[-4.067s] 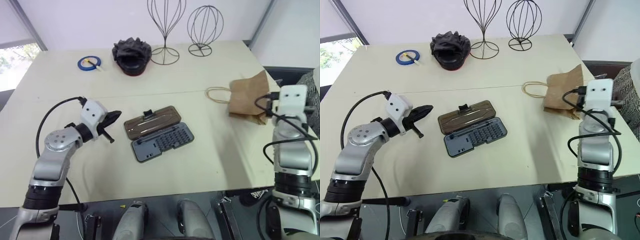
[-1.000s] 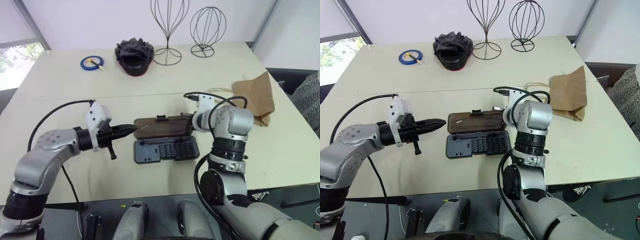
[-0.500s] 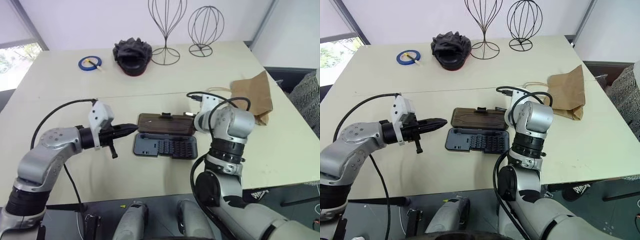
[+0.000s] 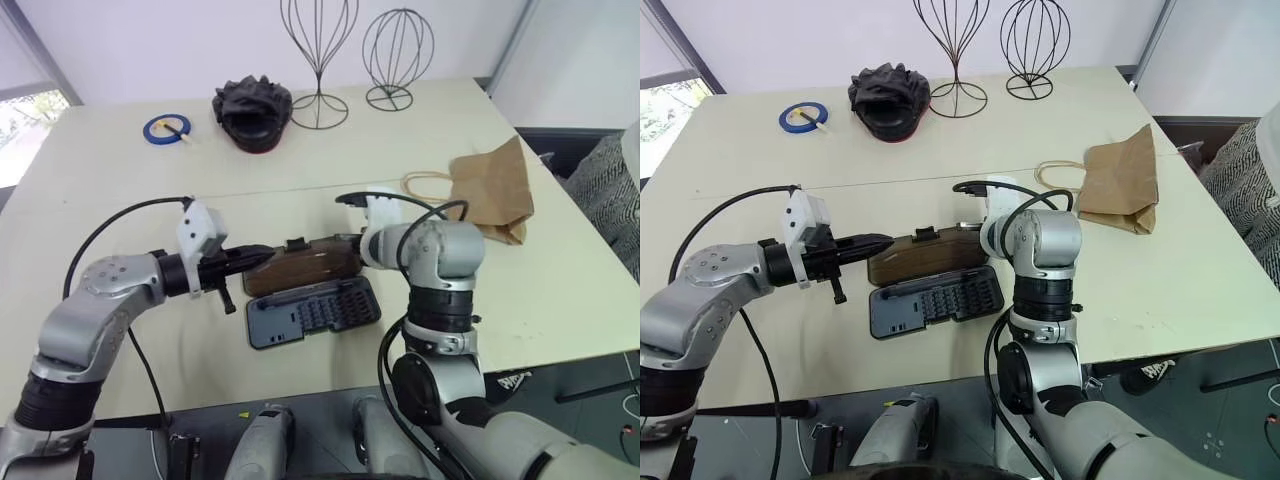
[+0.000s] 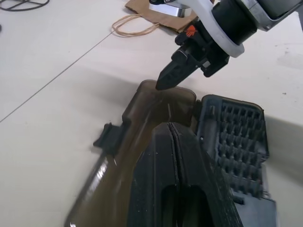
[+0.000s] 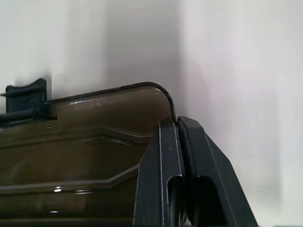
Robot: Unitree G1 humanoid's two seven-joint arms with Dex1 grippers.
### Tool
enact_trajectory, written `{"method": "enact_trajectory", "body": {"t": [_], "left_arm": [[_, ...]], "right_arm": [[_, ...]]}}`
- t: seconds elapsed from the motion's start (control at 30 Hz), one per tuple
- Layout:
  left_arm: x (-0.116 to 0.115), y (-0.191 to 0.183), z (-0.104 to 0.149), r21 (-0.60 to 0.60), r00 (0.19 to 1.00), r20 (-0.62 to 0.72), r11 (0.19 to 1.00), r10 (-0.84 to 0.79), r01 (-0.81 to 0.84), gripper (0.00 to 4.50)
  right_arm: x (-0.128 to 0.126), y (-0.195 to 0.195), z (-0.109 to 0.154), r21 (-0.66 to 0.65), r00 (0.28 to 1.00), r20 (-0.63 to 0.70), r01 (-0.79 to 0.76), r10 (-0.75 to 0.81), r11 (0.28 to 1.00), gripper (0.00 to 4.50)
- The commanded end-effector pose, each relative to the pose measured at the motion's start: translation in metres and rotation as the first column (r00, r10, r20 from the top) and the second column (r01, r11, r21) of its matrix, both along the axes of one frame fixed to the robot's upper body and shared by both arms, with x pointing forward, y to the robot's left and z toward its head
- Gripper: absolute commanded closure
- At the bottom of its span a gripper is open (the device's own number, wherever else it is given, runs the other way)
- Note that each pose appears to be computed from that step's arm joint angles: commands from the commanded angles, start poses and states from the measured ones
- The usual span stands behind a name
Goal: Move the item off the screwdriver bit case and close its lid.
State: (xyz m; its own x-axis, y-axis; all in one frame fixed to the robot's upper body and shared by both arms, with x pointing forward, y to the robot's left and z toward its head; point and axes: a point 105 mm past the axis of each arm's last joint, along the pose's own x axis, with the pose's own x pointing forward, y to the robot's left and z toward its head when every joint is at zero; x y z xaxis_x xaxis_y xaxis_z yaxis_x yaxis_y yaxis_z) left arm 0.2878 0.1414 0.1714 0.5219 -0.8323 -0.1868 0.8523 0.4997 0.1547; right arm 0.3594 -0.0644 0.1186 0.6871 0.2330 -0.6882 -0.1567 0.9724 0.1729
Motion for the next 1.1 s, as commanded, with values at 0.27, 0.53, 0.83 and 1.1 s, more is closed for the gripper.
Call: {"method": "enact_trajectory", "body": {"t": [0.27, 0.53, 0.83, 1.1], "left_arm": [[-0.004, -0.003, 0.008, 0.005, 0.999, 0.053, 1.0, 0.001, -0.001, 4.5], [-0.001, -0.003, 0.008, 0.008, 0.998, 0.057, 1.0, -0.002, 0.002, 4.5], [0.001, -0.006, 0.008, 0.012, 0.998, 0.062, 1.0, -0.015, 0.014, 4.5], [0.002, -0.006, 0.008, 0.014, 0.998, 0.066, 1.0, -0.018, 0.018, 4.5]], "right_arm": [[-0.01, -0.012, -0.011, 0.018, 0.999, -0.014, 0.043, -0.043, 0.999, 4.48], [-0.012, -0.025, -0.011, 0.019, 0.996, -0.013, 0.087, -0.086, 0.996, 4.48], [-0.01, -0.038, -0.005, 0.018, 0.991, -0.028, 0.13, -0.13, 0.991, 4.48], [-0.013, -0.034, 0.001, -0.003, 0.999, -0.016, 0.04, -0.04, 0.999, 3.88]]}}
